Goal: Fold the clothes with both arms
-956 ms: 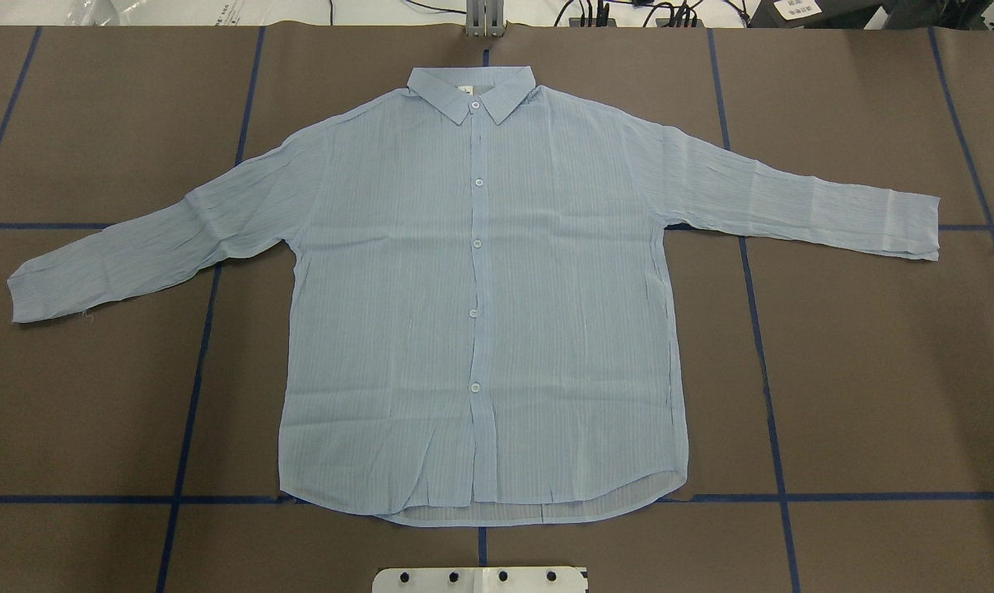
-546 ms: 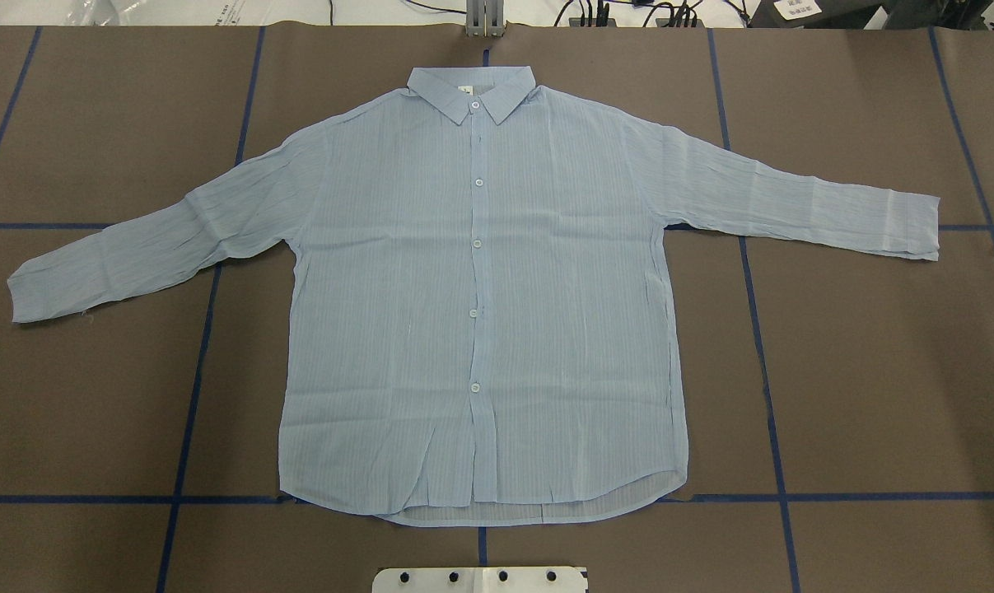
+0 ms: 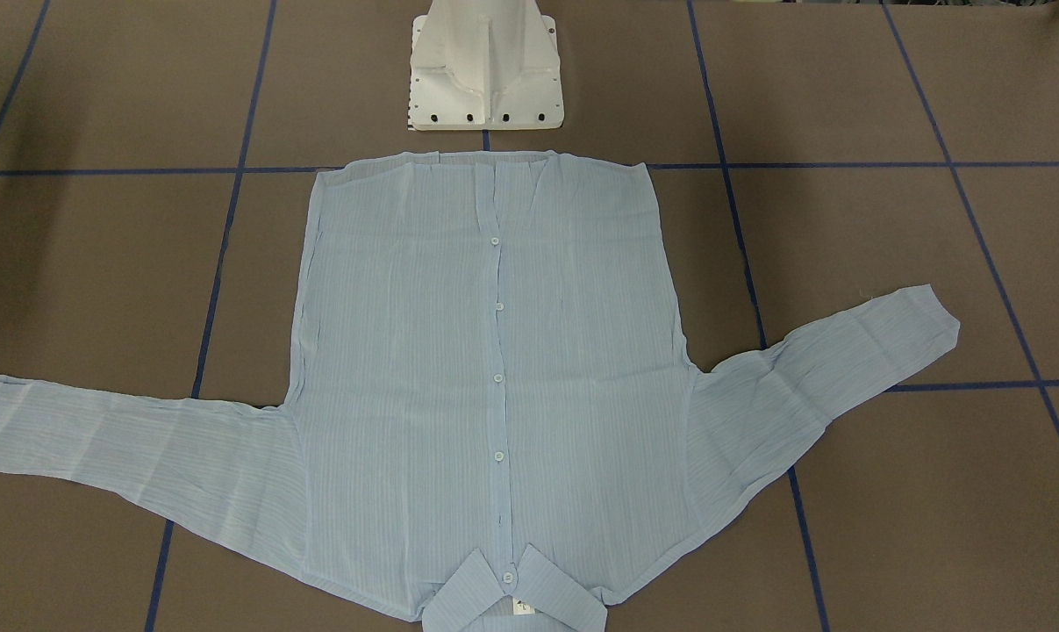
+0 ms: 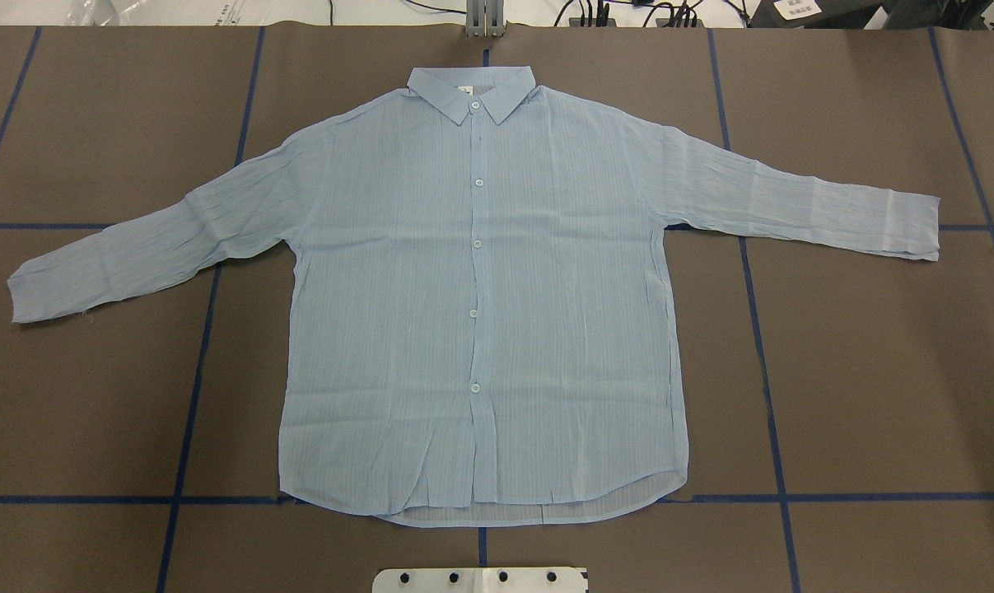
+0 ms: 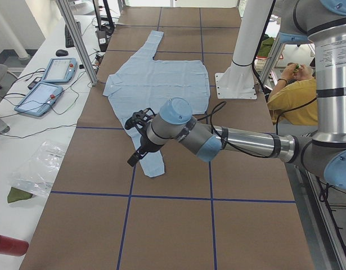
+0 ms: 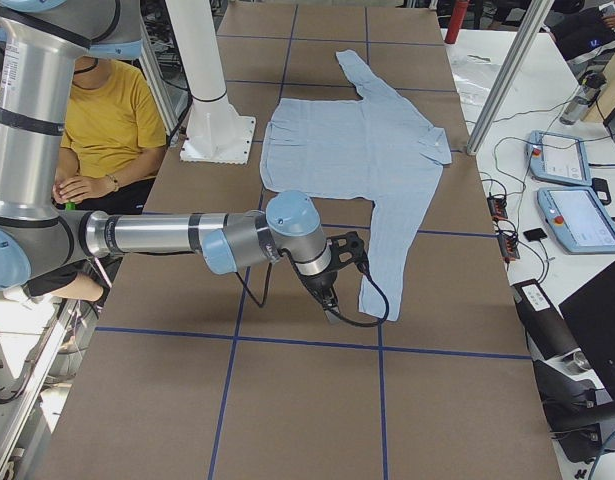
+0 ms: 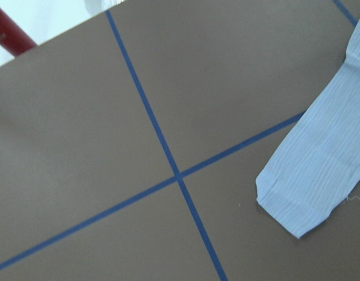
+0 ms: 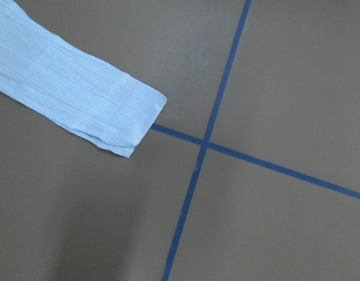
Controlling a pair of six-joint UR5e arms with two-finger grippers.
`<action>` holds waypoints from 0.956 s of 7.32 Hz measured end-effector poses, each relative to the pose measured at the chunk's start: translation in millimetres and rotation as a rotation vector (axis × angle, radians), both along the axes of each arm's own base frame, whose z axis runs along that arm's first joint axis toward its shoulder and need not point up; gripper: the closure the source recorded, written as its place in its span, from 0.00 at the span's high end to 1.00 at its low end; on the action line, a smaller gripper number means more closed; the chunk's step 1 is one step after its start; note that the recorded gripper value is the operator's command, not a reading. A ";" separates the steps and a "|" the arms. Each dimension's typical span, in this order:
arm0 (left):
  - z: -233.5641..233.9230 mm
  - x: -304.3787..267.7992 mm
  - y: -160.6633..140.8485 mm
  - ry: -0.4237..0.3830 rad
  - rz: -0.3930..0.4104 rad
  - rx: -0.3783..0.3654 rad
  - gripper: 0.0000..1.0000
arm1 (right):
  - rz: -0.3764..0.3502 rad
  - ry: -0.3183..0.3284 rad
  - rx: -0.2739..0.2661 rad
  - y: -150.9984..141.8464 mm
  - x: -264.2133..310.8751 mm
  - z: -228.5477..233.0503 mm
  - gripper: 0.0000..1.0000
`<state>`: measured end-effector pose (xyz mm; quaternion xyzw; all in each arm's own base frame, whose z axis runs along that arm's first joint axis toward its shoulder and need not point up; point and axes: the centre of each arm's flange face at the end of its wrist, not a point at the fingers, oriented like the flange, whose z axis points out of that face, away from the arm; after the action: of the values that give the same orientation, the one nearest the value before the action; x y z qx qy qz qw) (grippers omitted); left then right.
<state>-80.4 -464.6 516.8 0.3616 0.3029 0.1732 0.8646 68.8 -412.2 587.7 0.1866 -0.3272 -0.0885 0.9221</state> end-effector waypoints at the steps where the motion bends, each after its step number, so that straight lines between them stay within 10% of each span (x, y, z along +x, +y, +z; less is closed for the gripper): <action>1: -0.5 0.0 -21.7 -0.001 0.002 0.037 1.00 | 0.006 -0.010 -0.002 -16.3 -0.5 9.4 1.00; 7: 8.4 1.6 -44.5 0.001 0.015 0.053 1.00 | 0.132 -0.206 -0.014 -131.1 -94.7 81.1 1.00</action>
<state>-78.9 -509.1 525.2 0.3824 0.3013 0.1875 0.8531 -25.9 -543.3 668.8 0.2093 -0.4078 -0.0054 0.8887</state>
